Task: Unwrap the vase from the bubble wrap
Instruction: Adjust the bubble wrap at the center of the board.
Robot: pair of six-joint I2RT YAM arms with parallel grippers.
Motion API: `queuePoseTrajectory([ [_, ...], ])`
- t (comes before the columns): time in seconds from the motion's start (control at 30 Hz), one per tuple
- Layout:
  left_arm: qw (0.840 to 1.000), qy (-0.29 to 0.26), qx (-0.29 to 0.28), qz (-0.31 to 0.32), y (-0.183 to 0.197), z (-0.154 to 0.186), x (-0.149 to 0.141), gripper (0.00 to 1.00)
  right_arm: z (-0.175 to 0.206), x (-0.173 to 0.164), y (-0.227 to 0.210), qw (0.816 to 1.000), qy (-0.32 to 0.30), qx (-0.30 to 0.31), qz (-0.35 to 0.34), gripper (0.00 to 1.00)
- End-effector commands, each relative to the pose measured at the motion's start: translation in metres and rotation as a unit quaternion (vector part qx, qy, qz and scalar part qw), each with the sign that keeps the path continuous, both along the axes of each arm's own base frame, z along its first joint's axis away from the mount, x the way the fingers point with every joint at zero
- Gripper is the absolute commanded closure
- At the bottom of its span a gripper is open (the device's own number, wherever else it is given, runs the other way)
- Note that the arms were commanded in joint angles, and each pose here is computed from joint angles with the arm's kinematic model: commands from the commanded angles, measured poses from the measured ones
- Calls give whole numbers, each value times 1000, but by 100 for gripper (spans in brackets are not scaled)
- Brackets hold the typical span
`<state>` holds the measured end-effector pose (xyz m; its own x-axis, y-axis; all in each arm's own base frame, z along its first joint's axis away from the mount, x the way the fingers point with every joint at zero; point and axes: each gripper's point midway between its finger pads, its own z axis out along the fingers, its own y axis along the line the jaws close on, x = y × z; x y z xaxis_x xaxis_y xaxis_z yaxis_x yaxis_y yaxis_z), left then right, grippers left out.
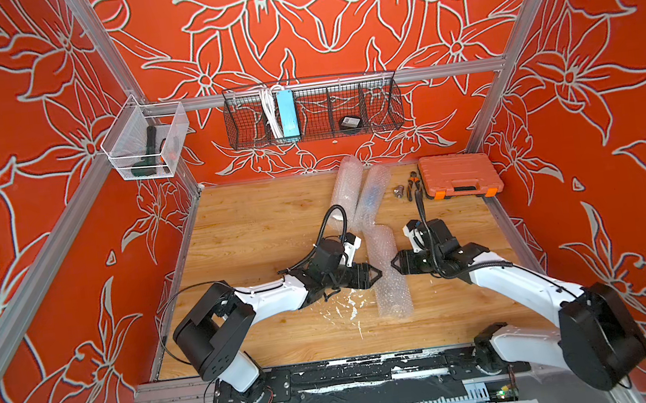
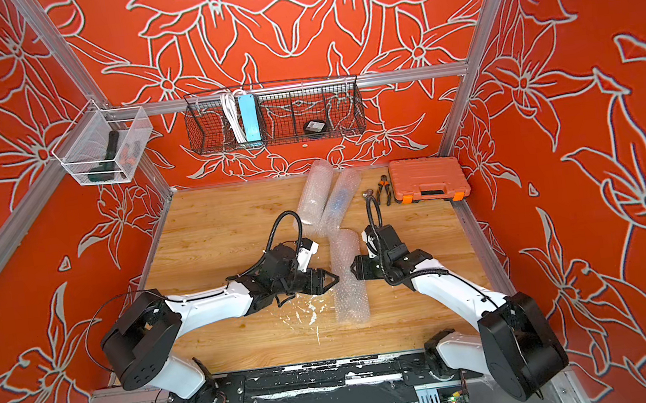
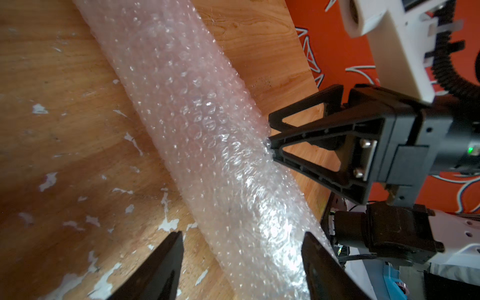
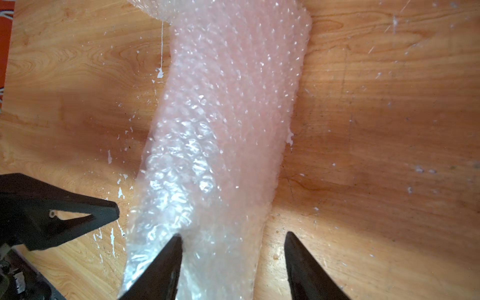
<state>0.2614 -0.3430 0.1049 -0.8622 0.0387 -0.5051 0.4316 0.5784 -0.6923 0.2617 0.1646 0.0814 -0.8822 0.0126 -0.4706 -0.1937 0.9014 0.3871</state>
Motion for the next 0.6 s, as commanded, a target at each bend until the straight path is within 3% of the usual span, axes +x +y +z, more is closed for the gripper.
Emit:
queuePoseTrajectory([
  [0.0, 1000, 12, -11, -8, -11, -3, 1, 30, -39, -29, -28, 996, 61, -68, -13, 38],
  [0.3, 997, 36, -47, -56, -26, -3, -18, 37, -44, -45, 1, 996, 87, 13, 29, 38],
  [0.57, 997, 9, -57, -50, -15, 15, -27, 40, -37, -46, 28, 993, 87, 74, 44, 40],
])
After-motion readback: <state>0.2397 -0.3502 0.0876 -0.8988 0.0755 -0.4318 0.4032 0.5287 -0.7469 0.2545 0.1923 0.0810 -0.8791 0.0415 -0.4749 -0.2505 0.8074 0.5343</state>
